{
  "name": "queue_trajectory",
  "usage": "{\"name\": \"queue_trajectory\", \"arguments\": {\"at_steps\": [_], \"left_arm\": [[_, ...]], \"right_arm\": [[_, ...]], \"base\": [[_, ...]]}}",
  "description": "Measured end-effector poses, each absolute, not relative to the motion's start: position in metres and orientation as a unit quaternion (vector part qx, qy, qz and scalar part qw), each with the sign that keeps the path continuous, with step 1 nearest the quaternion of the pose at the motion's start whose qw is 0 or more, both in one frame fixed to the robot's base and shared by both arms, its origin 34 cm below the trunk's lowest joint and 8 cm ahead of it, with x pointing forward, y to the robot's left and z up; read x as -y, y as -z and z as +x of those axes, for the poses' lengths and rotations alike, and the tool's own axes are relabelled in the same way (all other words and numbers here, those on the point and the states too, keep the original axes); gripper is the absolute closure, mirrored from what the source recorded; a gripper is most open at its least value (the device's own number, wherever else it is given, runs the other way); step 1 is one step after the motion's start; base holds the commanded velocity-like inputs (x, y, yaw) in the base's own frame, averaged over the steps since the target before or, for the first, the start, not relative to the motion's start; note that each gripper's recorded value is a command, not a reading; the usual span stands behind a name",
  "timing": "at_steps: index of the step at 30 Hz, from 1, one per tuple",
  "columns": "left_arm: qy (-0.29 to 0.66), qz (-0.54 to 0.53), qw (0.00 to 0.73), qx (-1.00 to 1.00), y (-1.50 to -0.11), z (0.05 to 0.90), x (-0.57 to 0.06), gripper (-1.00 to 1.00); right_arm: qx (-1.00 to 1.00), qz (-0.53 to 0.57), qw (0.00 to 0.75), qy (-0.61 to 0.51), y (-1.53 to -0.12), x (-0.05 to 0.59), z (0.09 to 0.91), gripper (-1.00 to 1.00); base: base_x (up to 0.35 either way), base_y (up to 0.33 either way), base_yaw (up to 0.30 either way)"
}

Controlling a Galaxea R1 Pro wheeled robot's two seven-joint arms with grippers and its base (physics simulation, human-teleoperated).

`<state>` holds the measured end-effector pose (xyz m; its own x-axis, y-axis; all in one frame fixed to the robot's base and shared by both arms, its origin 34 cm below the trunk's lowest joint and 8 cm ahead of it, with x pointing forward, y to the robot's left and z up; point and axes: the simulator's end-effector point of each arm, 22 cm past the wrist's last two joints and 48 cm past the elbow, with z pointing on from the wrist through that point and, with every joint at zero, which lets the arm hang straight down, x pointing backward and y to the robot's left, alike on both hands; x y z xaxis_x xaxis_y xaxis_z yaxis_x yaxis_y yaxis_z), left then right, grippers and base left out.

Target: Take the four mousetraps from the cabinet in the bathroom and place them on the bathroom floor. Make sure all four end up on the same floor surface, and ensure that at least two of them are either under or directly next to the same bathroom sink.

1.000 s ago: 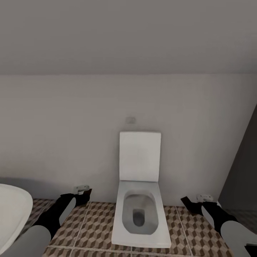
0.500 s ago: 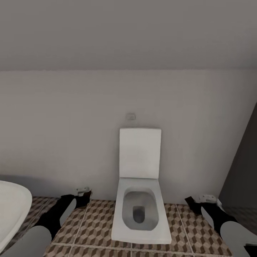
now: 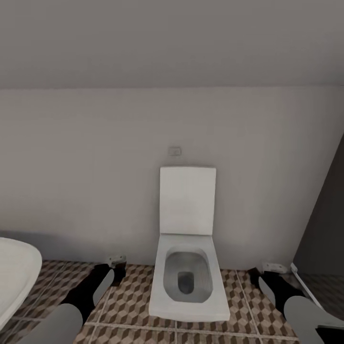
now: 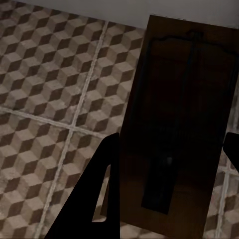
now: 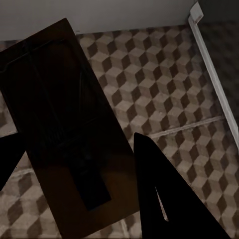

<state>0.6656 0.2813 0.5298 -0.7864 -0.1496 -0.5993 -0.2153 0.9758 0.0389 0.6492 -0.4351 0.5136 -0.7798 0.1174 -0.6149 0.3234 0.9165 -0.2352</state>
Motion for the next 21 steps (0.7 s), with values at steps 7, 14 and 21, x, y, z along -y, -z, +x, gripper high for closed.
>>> {"name": "queue_trajectory", "arguments": {"at_steps": [7,14,21], "left_arm": [[-0.059,-0.100,0.305,-0.945,-0.513,0.659,-0.284,1.00],[-0.060,-0.092,0.277,-0.954,-0.492,0.646,-0.285,1.00],[-0.061,-0.092,0.276,-0.955,-0.476,0.642,-0.285,1.00]], "right_arm": [[-0.932,0.117,0.303,0.164,-0.496,0.432,0.644,1.00],[-0.951,0.114,0.238,0.159,-0.465,0.428,0.616,1.00],[-0.952,0.114,0.237,0.159,-0.450,0.428,0.613,1.00]], "base": [[0.000,0.000,0.000],[0.000,0.000,0.000],[0.000,0.000,0.000]]}}
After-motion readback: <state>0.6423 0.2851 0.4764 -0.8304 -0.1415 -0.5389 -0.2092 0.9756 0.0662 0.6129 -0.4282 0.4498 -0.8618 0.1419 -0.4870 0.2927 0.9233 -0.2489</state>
